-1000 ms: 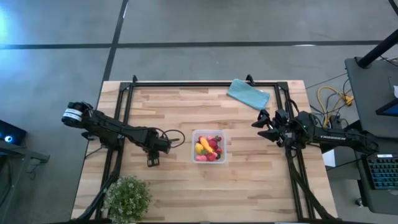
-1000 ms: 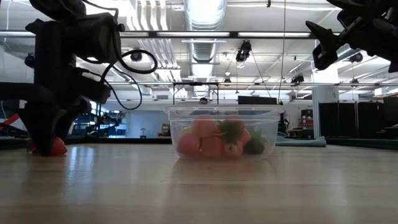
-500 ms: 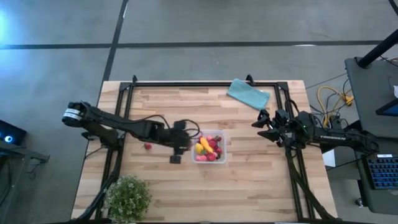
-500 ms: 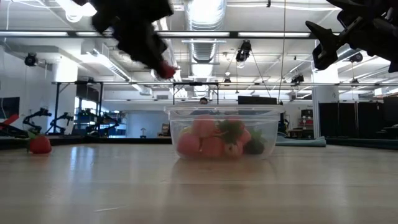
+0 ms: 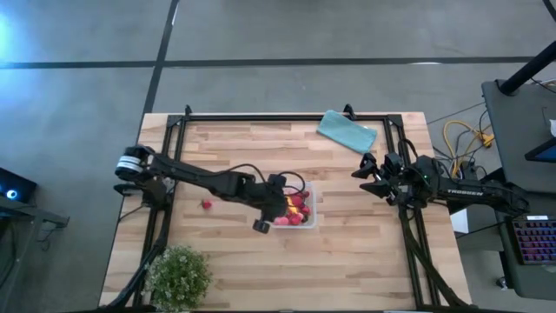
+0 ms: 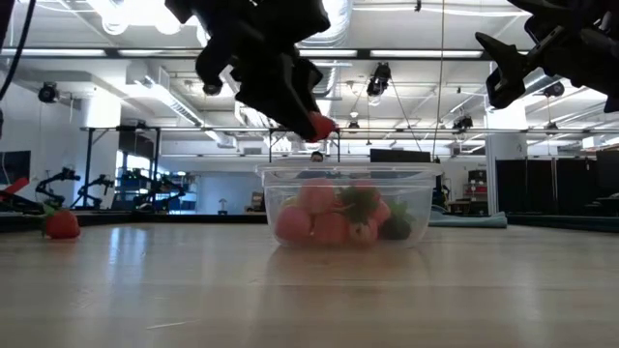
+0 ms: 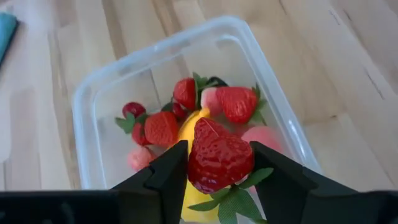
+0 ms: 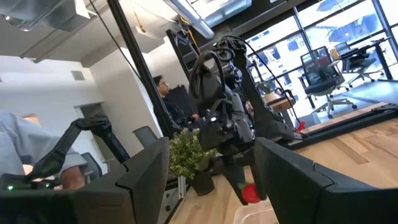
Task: Pick and placing Produce into tupperware
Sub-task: Put the red strawberry into the transparent bin
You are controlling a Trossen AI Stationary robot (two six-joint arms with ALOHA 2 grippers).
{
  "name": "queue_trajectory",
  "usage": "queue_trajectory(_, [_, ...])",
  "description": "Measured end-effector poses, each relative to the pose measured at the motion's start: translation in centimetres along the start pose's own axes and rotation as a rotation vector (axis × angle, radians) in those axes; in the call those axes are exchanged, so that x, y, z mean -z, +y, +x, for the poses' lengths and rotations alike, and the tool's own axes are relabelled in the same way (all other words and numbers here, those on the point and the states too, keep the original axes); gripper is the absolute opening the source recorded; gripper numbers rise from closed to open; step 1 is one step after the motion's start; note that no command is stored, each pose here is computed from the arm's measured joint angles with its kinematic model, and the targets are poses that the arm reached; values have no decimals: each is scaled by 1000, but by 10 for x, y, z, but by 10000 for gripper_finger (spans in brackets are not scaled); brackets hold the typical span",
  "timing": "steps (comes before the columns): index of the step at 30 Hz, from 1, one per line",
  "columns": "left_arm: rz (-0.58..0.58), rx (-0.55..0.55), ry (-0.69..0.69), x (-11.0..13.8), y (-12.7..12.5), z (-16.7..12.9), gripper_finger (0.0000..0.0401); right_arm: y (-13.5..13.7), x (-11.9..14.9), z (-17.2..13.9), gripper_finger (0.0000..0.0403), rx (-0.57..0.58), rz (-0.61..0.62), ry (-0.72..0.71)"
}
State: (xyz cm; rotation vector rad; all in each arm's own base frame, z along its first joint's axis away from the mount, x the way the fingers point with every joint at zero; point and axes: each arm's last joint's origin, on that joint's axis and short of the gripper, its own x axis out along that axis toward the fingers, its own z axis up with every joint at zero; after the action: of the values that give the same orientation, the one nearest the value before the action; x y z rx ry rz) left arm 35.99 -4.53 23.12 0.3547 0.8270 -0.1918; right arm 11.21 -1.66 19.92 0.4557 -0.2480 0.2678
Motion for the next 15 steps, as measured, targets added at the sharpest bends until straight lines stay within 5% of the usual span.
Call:
queue_trajectory(9, [-111, -71, 112, 6, 10, -14, 236, 0, 0, 0, 228, 0, 0, 0])
queue_trajectory(15, [-239, -177, 433, 36, 16, -42, 280, 0, 0, 0, 228, 0, 0, 0])
